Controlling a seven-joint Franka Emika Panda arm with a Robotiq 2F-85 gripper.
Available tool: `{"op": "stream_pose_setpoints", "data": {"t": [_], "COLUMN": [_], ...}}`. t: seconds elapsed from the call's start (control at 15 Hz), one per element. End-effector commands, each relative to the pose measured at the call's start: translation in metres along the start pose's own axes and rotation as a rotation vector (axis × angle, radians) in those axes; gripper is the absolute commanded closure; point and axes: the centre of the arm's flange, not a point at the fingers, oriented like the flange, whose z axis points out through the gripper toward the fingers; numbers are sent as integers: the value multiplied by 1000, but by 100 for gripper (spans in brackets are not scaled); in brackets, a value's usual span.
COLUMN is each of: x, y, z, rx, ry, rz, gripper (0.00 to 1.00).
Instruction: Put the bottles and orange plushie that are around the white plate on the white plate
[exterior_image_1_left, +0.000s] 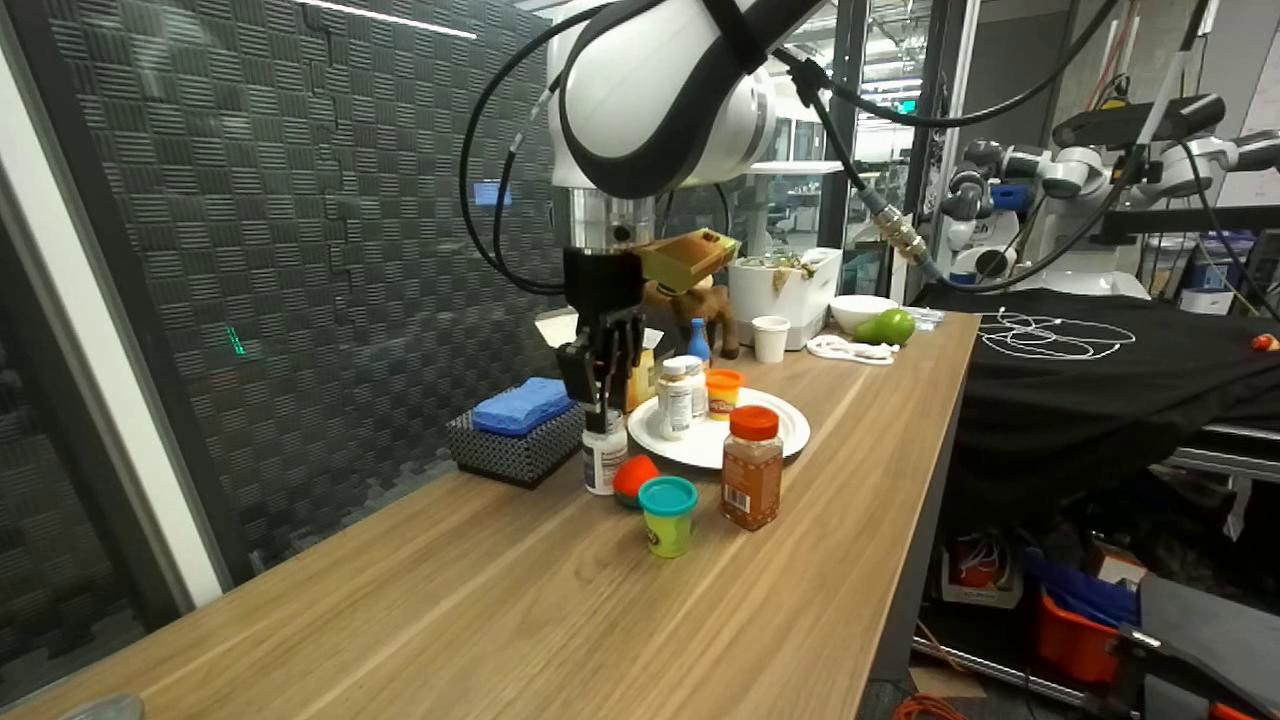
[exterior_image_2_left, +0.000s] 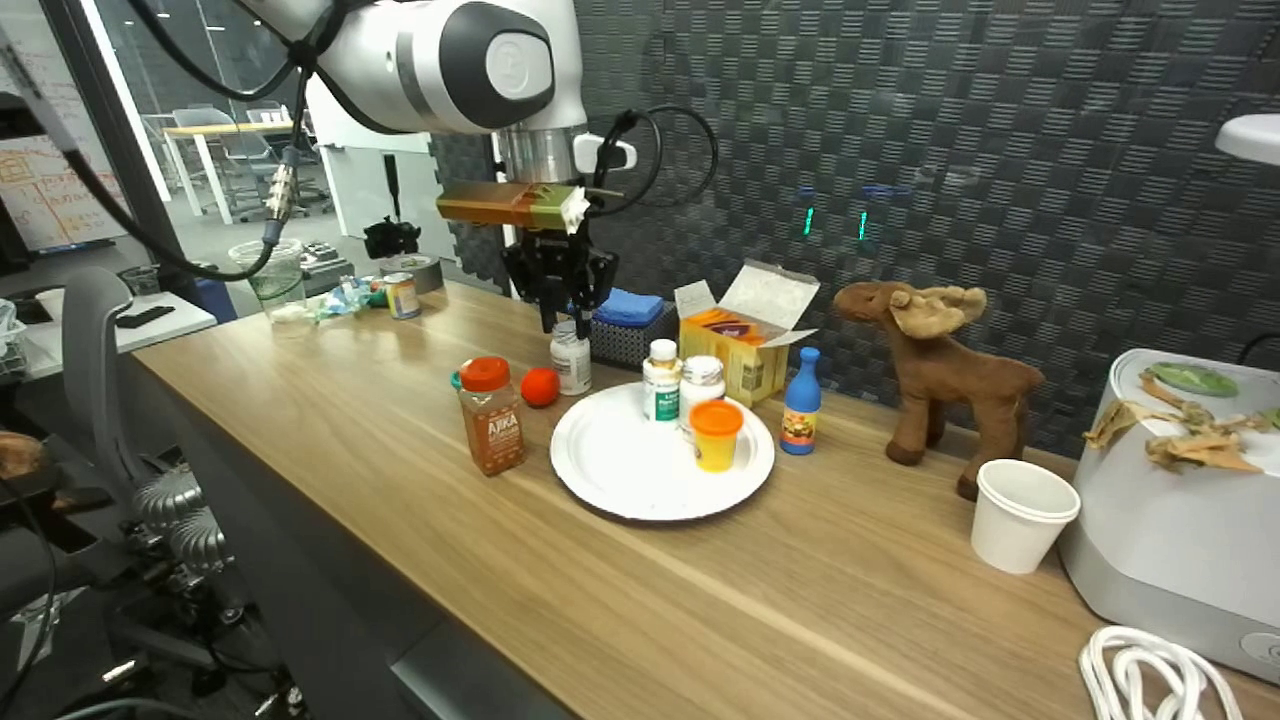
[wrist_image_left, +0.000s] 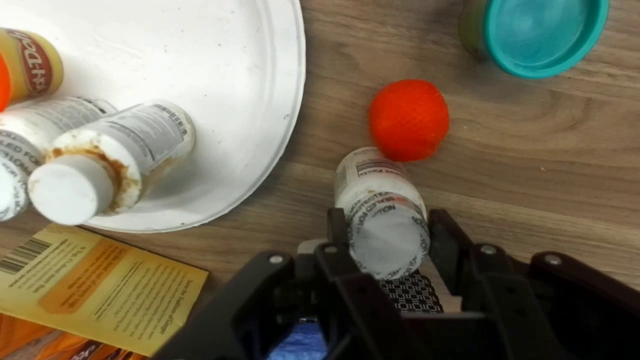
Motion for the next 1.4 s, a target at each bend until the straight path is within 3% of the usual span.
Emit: {"op": "stream_pose_setpoints", "data": {"t": [0.0, 0.47, 0.87, 1.33], "x": [-10, -51, -89, -106], "y": [5, 20, 18, 53], "z": [-19, -81, -74, -49], "rx": [-1, -55, -31, -85], "ry": [16, 62, 29, 7], "rz": [27, 120, 121, 282], "gripper": [81, 81, 81, 81]}}
